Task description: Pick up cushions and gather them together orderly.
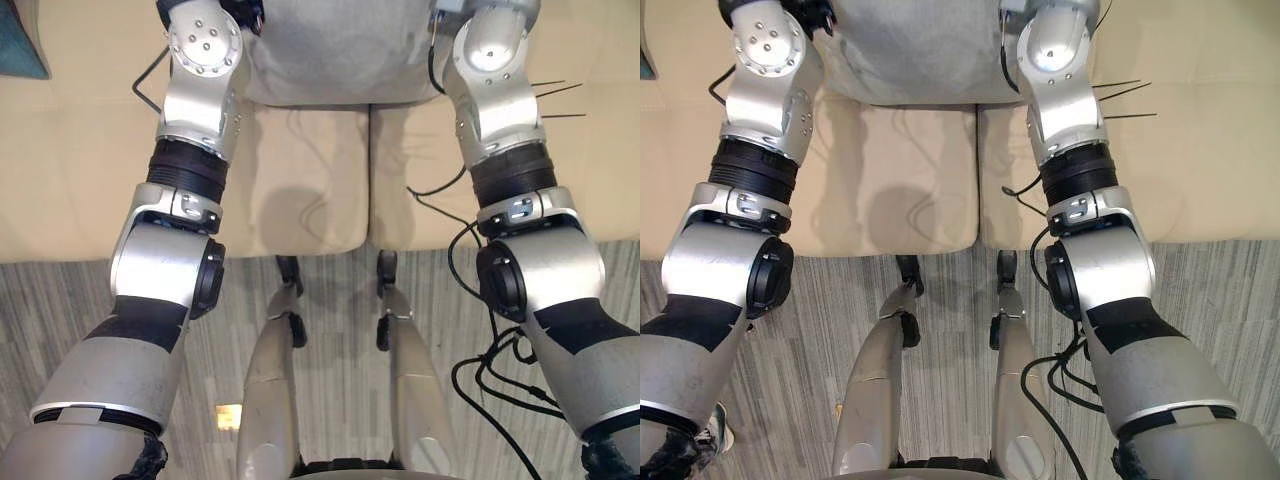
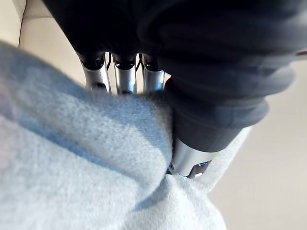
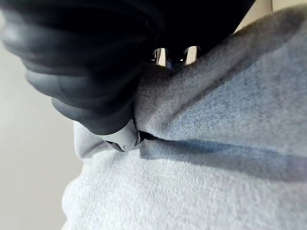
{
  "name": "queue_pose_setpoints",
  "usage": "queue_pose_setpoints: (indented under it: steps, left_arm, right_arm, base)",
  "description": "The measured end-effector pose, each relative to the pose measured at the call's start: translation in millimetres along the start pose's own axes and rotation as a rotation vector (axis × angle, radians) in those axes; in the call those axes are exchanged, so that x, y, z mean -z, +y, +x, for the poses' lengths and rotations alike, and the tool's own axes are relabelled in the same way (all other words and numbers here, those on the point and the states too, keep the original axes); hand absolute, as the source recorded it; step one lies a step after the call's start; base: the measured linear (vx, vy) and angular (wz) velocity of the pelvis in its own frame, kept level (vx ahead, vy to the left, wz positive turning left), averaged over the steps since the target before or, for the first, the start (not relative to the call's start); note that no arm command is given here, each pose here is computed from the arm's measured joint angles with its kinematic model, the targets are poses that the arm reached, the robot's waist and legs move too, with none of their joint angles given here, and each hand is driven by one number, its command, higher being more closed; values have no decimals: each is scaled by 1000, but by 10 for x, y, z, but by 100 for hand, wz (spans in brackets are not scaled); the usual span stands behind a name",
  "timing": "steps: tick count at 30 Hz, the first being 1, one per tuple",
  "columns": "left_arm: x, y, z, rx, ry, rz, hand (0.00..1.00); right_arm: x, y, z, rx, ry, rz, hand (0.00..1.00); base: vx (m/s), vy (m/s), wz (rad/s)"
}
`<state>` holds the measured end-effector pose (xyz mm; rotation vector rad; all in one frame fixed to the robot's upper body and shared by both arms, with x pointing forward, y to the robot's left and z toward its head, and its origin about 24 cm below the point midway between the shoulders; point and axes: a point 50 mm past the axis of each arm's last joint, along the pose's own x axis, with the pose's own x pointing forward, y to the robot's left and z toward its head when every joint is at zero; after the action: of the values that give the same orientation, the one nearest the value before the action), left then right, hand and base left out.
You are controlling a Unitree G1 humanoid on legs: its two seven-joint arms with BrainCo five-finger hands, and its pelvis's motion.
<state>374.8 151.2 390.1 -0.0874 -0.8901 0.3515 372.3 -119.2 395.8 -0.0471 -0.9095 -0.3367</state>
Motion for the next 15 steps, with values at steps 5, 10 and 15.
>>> queue_pose_setpoints:
  steps: [5, 10, 15]
  left_arm:
    - [-46, 124, 66, -22, -12, -15, 0]
    - [-259, 504, 219, -60, -99, 18, 0]
    - [-212, 902, 107, -76, -126, 41, 0]
  right_arm:
    - [-60, -161, 82, 33, -22, 20, 0]
    - [-228, -549, 169, 73, -103, 85, 0]
    - [-228, -1088, 45, 113, -173, 111, 0]
  base:
    - [0, 0, 0]
    - [-2, -4, -1]
    - [-12, -41, 2]
